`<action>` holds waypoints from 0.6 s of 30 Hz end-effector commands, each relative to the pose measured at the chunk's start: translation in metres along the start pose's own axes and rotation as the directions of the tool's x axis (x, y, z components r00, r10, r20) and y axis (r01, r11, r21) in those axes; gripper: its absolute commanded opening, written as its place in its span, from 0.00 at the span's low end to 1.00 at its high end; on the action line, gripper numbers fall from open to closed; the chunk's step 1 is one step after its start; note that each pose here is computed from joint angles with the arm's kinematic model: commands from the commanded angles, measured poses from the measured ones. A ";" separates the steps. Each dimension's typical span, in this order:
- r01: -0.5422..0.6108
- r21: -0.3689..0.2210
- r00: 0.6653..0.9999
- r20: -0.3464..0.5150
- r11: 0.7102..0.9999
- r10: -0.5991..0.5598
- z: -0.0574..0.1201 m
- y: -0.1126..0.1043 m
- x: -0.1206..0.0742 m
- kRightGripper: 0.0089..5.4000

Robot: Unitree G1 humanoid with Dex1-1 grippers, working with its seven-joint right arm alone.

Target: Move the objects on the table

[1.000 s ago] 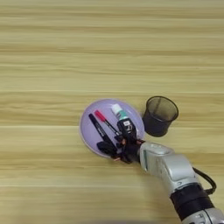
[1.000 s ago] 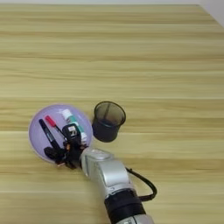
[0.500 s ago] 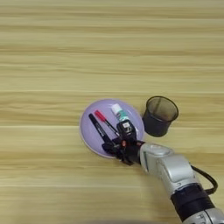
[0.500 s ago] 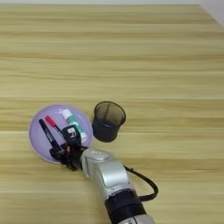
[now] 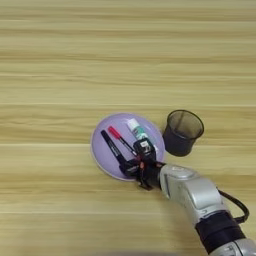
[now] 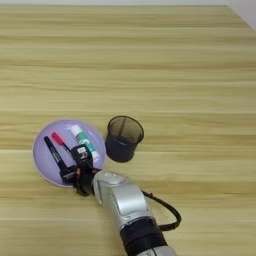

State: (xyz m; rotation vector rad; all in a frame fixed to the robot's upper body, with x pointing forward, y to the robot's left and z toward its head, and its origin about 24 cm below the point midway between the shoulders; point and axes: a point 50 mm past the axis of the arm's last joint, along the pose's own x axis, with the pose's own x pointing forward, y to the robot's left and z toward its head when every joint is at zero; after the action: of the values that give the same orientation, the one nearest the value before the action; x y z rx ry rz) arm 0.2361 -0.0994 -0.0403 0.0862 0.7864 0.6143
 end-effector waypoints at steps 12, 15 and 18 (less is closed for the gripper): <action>0.010 -0.046 0.995 0.102 0.999 -0.005 0.021 0.002 -0.003 0.20; 0.008 -0.050 0.994 0.113 0.999 -0.003 0.022 0.003 -0.003 0.19; 0.009 -0.051 0.993 0.118 0.999 -0.003 0.023 0.003 -0.003 0.19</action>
State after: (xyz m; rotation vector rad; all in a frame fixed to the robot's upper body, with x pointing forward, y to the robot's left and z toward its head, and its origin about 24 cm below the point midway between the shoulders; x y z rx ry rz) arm 0.2339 -0.1000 -0.0397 0.0960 0.7655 0.6103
